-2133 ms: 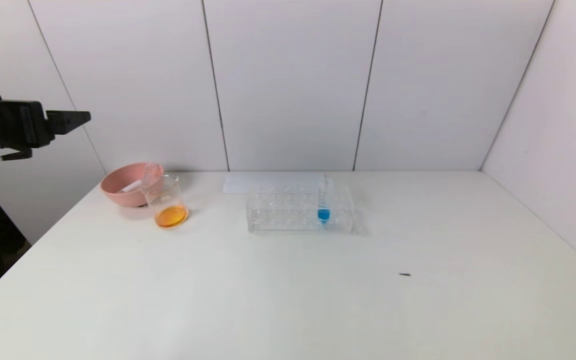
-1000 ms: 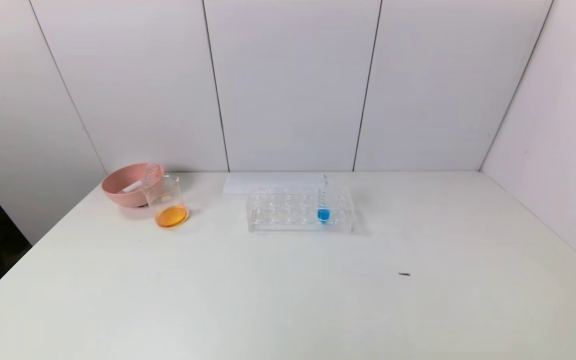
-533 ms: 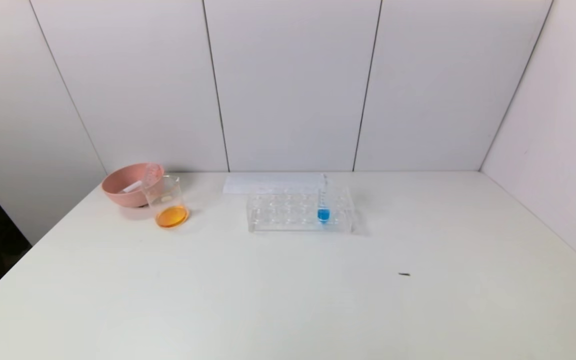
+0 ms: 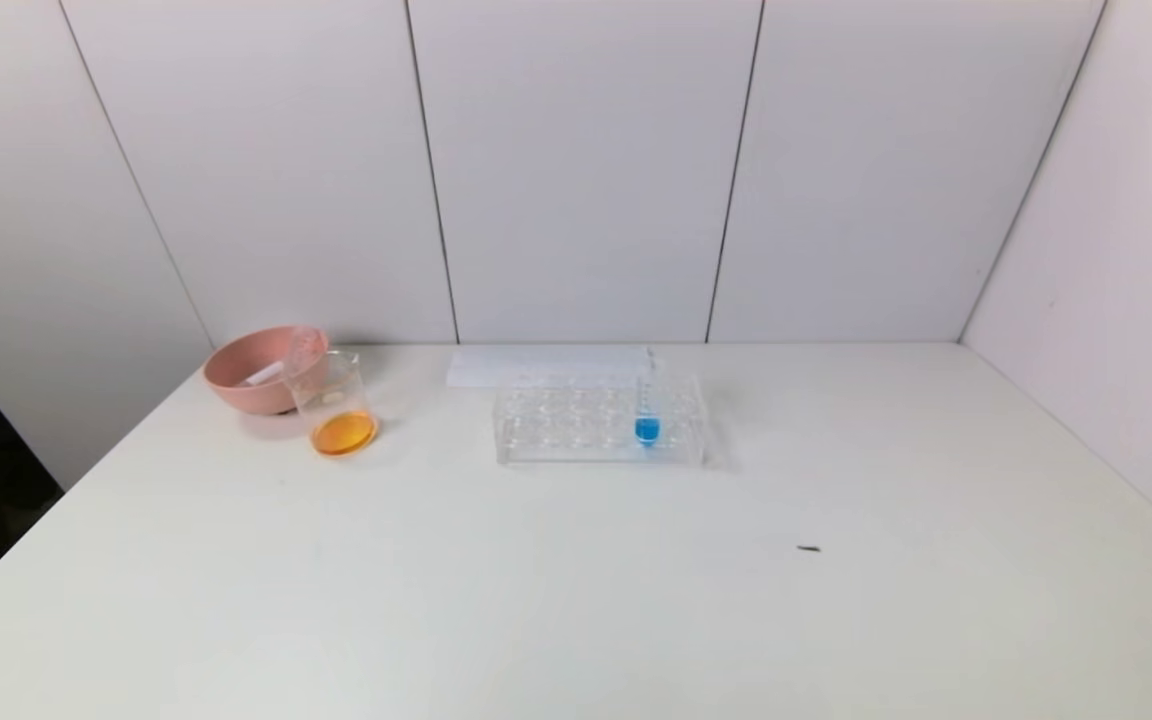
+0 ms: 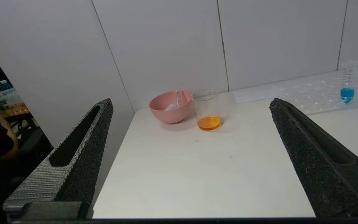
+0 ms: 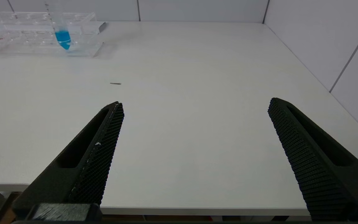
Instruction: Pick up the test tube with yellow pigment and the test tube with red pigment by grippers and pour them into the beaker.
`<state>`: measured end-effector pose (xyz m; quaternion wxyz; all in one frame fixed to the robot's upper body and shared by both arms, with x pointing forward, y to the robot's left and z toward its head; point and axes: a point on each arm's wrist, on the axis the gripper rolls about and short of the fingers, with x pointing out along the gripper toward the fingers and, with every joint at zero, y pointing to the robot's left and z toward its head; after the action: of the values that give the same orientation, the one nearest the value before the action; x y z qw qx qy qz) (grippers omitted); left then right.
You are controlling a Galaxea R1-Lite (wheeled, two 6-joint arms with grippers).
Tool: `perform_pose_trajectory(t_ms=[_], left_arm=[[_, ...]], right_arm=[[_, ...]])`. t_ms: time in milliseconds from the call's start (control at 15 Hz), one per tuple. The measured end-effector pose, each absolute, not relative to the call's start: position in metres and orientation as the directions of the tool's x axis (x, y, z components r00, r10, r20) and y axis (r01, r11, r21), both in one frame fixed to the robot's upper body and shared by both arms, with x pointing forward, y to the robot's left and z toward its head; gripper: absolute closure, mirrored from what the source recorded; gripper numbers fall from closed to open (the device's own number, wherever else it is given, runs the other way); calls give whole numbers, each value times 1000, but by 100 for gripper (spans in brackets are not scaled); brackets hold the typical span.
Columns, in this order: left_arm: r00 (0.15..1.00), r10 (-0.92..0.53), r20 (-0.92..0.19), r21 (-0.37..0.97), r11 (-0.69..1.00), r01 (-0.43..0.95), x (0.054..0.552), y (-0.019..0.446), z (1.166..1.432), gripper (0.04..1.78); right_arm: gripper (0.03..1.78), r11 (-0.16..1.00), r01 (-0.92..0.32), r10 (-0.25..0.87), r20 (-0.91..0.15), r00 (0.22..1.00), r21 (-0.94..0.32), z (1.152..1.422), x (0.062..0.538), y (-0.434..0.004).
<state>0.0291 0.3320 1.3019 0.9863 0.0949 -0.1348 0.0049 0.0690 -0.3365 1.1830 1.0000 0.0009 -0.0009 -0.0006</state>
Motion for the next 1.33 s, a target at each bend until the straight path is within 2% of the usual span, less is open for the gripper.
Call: perform_pose_trajectory(t_ms=[333, 667, 867, 1133, 1333], left_arm=[[937, -18, 348, 120, 992, -26, 48, 333, 1256, 6], [967, -19, 256, 119, 993, -12, 62, 333, 1217, 6], [988, -20, 151, 123, 992, 1, 68, 333, 1199, 6], [1000, -21, 5, 113, 993, 20, 69, 333, 1183, 6], [1000, -21, -3, 90, 996, 21, 69, 333, 1182, 6]], right_arm=[[11, 1000, 1, -1, 2, 1000, 1, 1183, 69, -337], [11, 1000, 2, -2, 2, 1000, 2, 1183, 69, -337], [11, 1000, 1, -1, 2, 1000, 2, 1183, 69, -337], [11, 1000, 2, -2, 2, 1000, 2, 1183, 69, -337], [11, 1000, 2, -2, 2, 1000, 2, 1183, 69, -337]])
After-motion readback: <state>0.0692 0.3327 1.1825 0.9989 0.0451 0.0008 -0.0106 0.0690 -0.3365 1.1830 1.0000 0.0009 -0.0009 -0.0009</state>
